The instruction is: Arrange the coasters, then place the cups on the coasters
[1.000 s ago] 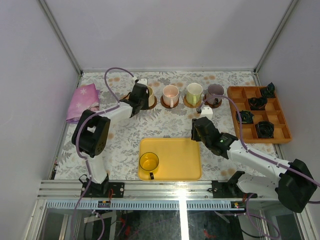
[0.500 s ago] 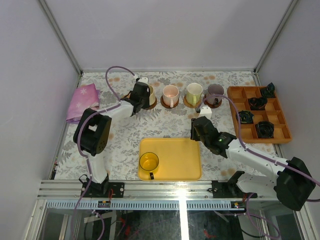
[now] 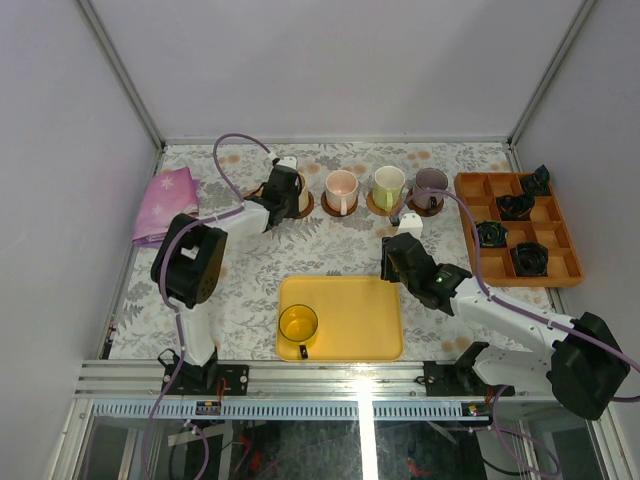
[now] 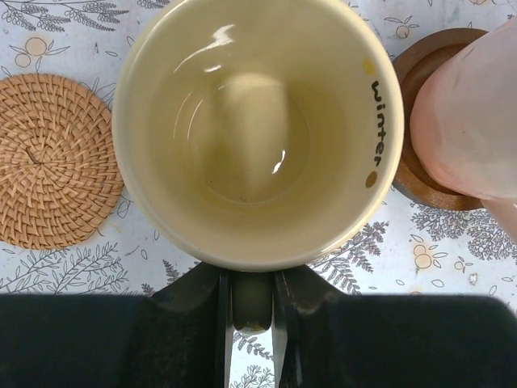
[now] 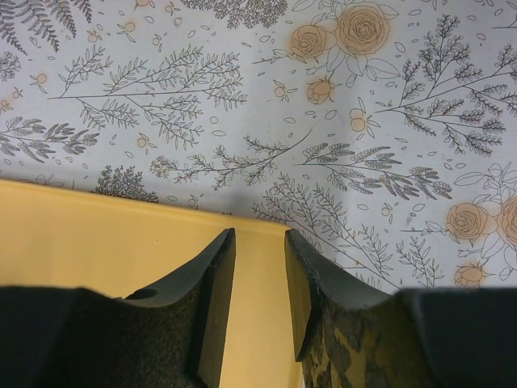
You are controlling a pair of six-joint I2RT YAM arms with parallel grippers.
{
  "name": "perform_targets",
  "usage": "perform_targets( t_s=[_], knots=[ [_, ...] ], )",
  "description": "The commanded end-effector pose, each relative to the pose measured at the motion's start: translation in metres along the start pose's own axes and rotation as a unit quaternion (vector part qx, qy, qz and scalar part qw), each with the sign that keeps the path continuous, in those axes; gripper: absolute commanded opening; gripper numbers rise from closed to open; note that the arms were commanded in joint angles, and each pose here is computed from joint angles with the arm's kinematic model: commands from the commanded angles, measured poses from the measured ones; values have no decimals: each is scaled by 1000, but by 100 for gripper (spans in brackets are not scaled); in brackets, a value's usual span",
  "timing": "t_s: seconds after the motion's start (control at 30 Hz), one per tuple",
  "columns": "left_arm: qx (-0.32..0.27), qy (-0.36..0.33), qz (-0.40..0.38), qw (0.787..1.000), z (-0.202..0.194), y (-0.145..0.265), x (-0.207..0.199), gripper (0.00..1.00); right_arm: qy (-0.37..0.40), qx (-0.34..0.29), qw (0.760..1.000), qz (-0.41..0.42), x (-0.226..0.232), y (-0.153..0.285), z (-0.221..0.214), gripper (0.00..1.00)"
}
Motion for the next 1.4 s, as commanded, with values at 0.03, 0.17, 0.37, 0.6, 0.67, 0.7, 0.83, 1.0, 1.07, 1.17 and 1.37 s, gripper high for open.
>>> perform_targets(
  t_s=[0.03, 0.17, 0.37, 0.6, 0.67, 0.7, 0.83, 1.0, 1.07, 1.17, 1.37],
  knots=[
    [-70, 10, 7, 997, 46, -2, 2, 14, -19, -29, 999, 25, 16, 2, 23, 38],
    [-67, 12, 10, 998, 43, -4, 3, 19, -19, -27, 999, 27, 17, 1, 22, 38],
    [-70, 11, 9, 997, 43, -1, 3, 36, -19, -24, 999, 31, 19, 0, 21, 38],
    [-75, 9, 0, 997, 45, 8, 2, 51, -20, -20, 999, 36, 22, -1, 20, 38],
    [-76, 10, 0, 997, 45, 12, 3, 58, -21, -19, 999, 37, 22, -1, 20, 38],
    [-77, 10, -1, 997, 45, 14, 3, 61, -21, -18, 999, 38, 22, -1, 19, 38],
    [-83, 15, -2, 996, 46, 27, 5, 71, -22, -18, 999, 39, 22, -1, 19, 38],
    [-99, 26, -10, 995, 51, 57, 7, 78, -20, -19, 999, 40, 23, 0, 20, 38],
    [-99, 30, -10, 995, 49, 70, 10, 82, -19, -20, 999, 42, 23, 0, 21, 38],
    [-97, 35, -9, 995, 39, 93, 14, 83, -14, -21, 998, 54, 28, 1, 23, 38],
    [-71, 51, 15, 996, -11, 136, 25, 85, 54, -6, 986, 158, 62, 7, 29, 47]
  ],
)
Point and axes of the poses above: each gripper's point midway between its finger pads, its own y axis back along the fingers, its own x axis along the line the jaws close on, z = x × y, the point moved 2 cm from there along y, back along the fingers, and after that the axes turned 5 degrees about -y, right-handed, at the moved point
